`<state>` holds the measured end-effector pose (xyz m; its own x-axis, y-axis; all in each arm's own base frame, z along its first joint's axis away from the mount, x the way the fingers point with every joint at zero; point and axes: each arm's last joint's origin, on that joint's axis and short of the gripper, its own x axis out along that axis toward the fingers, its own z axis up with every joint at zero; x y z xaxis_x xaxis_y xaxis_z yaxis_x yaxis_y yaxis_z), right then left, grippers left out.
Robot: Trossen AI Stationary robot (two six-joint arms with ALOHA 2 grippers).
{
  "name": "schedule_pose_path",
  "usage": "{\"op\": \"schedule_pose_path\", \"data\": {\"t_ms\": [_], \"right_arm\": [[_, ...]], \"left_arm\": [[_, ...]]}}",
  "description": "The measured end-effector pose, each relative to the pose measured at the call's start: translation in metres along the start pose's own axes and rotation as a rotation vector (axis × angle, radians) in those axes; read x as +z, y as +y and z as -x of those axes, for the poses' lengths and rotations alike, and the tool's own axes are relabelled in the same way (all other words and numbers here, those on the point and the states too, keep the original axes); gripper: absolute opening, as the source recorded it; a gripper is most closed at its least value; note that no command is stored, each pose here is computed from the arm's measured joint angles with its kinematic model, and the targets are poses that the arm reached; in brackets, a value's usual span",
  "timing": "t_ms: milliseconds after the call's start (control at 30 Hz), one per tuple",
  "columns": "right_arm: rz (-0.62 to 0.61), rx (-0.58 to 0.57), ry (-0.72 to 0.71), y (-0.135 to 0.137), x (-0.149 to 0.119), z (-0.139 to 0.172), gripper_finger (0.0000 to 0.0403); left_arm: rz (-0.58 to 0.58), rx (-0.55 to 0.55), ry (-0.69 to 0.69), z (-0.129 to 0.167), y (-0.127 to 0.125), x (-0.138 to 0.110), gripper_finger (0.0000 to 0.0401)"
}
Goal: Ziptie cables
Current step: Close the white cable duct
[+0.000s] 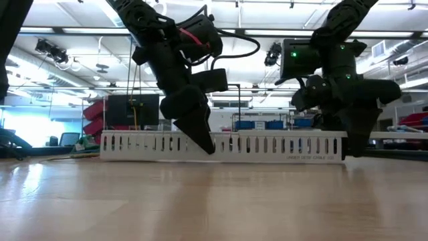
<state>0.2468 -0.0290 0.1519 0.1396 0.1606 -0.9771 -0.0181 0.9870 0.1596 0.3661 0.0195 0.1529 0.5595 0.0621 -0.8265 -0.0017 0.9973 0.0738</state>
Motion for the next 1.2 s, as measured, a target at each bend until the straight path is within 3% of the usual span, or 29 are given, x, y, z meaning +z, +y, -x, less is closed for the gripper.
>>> {"op": "schedule_pose_path", "data": {"t_ms": [267, 633, 1200], "right_arm": [[-0.001, 0.001, 0.003, 0.0, 0.0, 0.0, 0.0223], [-0.004, 0.001, 0.005, 0.0, 0.0, 0.0, 0.0219], [-0.011, 0.0, 0.005, 0.0, 0.0, 0.0, 0.022]], "left_arm": [[-0.017, 0.0, -0.004, 0.0, 0.0, 0.0, 0.0251], [-0.039, -0.001, -0.044, 0.001, 0.0, 0.006, 0.0312], [-0.034, 0.004, -0.108, 0.001, 0.001, 0.011, 0.0315]]}}
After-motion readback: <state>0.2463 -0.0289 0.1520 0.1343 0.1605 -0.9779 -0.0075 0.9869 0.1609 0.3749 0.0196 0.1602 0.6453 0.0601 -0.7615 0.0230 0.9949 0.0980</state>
